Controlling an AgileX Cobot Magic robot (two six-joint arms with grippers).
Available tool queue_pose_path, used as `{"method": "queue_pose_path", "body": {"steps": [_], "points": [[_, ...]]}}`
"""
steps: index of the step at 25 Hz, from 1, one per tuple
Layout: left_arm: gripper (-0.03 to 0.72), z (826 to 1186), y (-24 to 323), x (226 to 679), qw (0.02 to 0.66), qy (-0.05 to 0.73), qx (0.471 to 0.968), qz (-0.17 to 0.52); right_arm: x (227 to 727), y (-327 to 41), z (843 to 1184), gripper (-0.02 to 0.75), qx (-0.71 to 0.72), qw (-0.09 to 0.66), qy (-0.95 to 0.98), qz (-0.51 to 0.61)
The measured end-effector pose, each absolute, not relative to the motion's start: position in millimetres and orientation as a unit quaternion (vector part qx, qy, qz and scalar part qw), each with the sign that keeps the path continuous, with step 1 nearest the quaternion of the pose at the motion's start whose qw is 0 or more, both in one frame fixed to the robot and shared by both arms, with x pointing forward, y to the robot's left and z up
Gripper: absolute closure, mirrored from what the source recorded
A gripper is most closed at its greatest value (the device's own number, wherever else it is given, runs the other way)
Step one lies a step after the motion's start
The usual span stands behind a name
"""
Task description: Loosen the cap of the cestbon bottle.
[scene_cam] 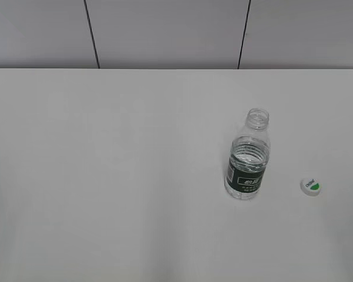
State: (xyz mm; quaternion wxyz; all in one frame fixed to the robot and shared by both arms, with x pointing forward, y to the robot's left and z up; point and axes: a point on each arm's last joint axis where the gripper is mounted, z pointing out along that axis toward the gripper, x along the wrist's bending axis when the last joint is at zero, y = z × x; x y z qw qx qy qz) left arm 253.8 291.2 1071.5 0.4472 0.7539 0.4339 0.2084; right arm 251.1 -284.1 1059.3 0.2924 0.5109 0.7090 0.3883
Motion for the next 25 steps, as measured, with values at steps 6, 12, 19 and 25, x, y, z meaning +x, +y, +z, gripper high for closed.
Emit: {"method": "queue_pose_path", "body": {"steps": [6,12,19,25], "points": [[0.327,1071.5,291.5,254.0,0.445,0.442,0.749,0.213,251.2,-283.9,1059.5,0.214,0.510,0.292,0.709,0.390],[0.327,1071.6,294.1,254.7,0.428,0.498,0.712,0.248,251.2,-283.8,1059.6,0.214,0.510,0.292,0.708,0.391],[0.327,1072.3,299.7,247.9,0.410,0.575,0.636,0.312,251.1,-283.0,1059.8,0.214,0.510,0.289,0.708,0.394],[0.327,1072.6,302.0,241.1,0.401,0.603,0.595,0.350,252.9,-284.1,1060.0,0.214,0.548,0.309,0.678,0.380]]}}
